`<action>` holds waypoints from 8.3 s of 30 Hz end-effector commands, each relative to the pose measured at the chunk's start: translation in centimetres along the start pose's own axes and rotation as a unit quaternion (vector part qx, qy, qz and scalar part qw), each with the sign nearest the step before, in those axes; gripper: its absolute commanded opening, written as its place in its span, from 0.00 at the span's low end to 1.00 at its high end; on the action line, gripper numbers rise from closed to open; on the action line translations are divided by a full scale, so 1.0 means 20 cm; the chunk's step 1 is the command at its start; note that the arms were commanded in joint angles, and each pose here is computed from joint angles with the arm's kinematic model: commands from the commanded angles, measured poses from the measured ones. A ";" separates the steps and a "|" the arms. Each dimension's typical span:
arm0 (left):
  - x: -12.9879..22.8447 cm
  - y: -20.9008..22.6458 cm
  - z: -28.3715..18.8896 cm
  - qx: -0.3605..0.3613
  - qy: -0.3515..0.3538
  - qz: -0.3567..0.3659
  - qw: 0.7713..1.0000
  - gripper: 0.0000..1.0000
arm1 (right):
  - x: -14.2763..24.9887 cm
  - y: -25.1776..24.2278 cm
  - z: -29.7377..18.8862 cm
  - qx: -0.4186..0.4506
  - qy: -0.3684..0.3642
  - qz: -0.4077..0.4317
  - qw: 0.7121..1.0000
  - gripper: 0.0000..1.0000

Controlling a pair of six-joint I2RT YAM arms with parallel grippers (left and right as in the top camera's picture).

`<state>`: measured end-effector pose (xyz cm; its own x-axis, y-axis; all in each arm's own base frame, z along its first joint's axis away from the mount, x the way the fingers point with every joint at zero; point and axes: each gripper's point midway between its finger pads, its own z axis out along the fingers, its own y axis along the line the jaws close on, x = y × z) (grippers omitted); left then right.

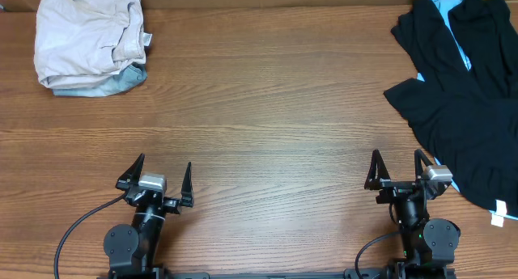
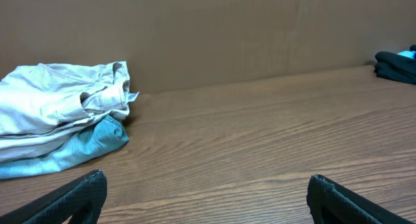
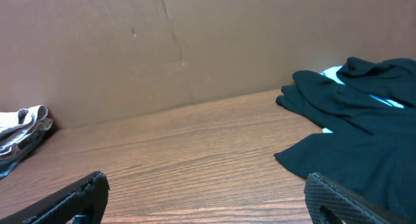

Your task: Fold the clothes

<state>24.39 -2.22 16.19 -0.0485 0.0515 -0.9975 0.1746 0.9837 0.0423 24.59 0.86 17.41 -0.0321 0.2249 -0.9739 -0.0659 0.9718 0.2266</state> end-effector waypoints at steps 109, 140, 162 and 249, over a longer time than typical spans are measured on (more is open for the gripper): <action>0.00 0.02 0.00 -0.009 -0.003 0.007 1.000 1.00 | 0.01 0.01 0.00 -0.006 0.000 0.002 1.000 1.00; -0.59 -0.09 -0.12 0.045 -0.104 0.101 0.988 1.00 | -0.66 0.23 -0.16 -0.067 -0.156 -0.029 0.985 1.00; -0.51 0.03 0.61 0.141 0.289 -0.053 0.945 1.00 | -0.41 0.09 0.53 0.032 0.307 0.018 0.951 1.00; -0.07 0.06 0.88 0.142 0.366 -0.127 0.911 0.88 | -0.05 -0.06 0.93 0.093 0.329 0.003 0.940 0.04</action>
<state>41.50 -4.42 15.91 -0.7613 0.0368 -0.6473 0.3116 0.8963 -0.3155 43.41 -3.32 15.20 -0.6613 0.2236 -0.7160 0.2441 0.9667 0.0765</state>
